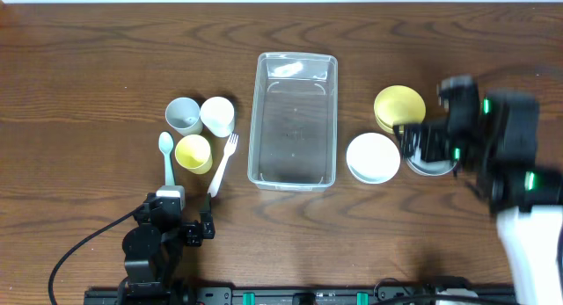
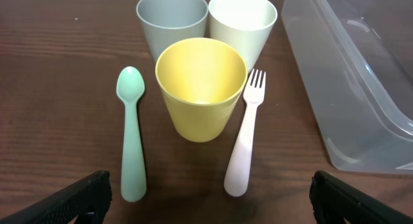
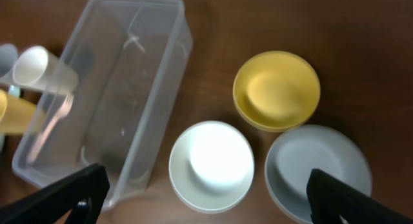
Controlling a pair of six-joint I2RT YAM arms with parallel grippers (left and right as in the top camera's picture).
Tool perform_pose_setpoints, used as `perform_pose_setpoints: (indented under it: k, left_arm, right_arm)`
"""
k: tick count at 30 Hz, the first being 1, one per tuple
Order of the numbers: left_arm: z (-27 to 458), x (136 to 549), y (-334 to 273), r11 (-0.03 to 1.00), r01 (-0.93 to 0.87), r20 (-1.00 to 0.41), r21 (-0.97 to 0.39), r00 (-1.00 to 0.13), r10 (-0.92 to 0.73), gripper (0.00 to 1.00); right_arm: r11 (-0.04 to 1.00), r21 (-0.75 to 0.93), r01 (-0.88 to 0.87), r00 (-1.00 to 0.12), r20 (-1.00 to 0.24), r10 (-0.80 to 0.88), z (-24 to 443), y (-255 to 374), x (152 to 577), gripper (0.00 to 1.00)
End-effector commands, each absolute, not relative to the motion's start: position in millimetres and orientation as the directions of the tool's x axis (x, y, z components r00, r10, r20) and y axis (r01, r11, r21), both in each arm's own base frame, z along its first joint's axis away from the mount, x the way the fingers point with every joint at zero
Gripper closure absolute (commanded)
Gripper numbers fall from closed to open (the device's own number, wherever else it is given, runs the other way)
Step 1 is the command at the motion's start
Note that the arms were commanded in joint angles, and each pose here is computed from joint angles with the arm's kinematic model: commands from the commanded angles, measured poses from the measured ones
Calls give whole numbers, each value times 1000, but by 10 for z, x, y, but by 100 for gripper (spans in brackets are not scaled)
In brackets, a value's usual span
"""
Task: Pack container
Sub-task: 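Move the right gripper to the grey bowl and grasp its rim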
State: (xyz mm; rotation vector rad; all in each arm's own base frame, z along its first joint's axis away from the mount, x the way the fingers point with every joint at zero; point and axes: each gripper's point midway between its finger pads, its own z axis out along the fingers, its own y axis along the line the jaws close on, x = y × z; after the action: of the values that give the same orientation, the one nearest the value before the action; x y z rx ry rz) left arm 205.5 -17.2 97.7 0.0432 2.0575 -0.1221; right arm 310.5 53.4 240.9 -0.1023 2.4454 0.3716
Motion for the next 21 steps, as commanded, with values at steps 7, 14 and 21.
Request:
perform_pose_setpoints:
  k: [7, 14, 21]
  left_arm:
    - [939, 2058, -160, 995, 81, -881, -55, -472, -10, 2]
    - [940, 2058, -160, 995, 81, -882, -55, -472, -10, 2]
    - [939, 2058, -160, 995, 81, -881, -55, -472, -10, 2]
  right_arm:
    - [974, 198, -109, -843, -538, 15, 2457, 380, 3975, 1]
    - [926, 107, 361, -869, -321, 376, 1862, -416, 3842, 4]
    - [862, 34, 505, -849, -161, 504, 1359, -788, 3479, 5]
